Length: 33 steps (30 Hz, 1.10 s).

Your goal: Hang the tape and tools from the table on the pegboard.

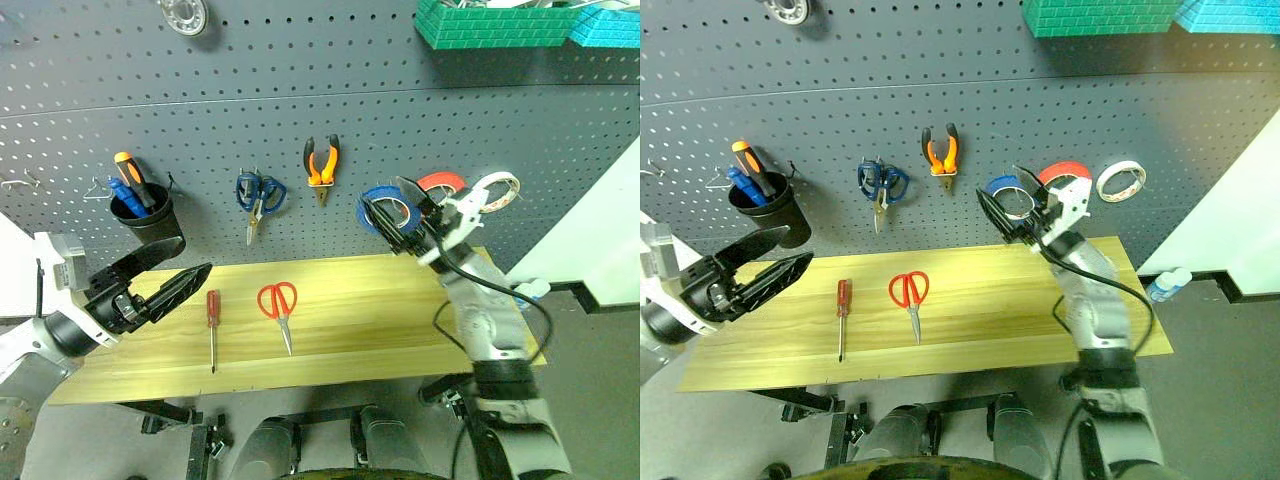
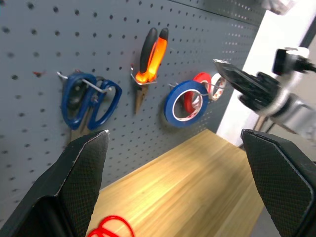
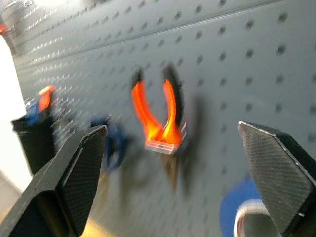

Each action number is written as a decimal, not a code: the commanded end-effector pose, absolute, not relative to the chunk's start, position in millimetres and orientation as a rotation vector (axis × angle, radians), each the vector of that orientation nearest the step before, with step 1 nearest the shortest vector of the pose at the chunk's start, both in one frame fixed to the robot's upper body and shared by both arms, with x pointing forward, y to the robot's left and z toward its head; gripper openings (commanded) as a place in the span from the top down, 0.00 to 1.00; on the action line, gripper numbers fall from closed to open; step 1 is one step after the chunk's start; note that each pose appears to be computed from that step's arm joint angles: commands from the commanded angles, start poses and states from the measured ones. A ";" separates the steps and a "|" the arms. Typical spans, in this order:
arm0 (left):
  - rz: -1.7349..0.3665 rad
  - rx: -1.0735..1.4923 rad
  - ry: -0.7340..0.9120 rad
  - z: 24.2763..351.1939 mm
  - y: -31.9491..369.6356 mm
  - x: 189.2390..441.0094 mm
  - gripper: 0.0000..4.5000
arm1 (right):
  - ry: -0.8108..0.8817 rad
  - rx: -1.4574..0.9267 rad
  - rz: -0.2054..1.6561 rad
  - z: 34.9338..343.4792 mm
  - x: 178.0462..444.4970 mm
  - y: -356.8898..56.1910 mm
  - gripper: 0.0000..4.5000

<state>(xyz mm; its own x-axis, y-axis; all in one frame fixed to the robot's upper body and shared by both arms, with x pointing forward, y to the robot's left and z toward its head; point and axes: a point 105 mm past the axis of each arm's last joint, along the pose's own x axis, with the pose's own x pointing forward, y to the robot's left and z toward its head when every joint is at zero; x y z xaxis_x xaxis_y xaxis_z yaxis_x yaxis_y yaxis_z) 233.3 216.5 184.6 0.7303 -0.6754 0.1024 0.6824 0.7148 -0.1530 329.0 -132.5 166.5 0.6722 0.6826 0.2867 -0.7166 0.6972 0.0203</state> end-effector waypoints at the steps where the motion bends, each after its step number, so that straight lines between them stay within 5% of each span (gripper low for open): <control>1: -0.780 -0.194 -0.048 178.5 211.7 243.0 0.00 | -0.221 0.087 0.908 171.6 305.3 -137.0 0.01; 6: -0.757 -0.248 0.016 153.6 214.0 262.6 0.00 | -0.042 0.039 1.021 143.8 280.2 -156.1 0.01; 9: -0.680 -0.369 0.172 71.1 185.4 268.4 0.00 | -0.005 0.046 1.052 135.5 270.3 -178.5 0.01; 11: -0.652 -0.374 0.234 50.4 175.3 274.4 0.00 | 0.001 0.045 1.075 132.5 261.9 -186.9 0.01; 21: -0.520 -0.237 0.300 32.6 164.6 295.5 0.00 | -0.068 0.132 1.371 148.6 217.7 -197.6 0.01; 33: -0.440 -0.124 0.331 18.6 168.0 297.8 0.00 | -0.074 0.161 1.446 134.3 220.5 -180.3 0.01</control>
<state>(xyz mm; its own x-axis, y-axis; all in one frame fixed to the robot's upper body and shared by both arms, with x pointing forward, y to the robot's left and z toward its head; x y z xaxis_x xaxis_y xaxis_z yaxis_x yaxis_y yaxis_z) 292.4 162.6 13.1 0.8216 -0.4755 -0.3144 0.4266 0.8787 -0.2140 217.3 -182.4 129.5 0.1274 0.9819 0.1401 -0.9881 0.1134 0.1038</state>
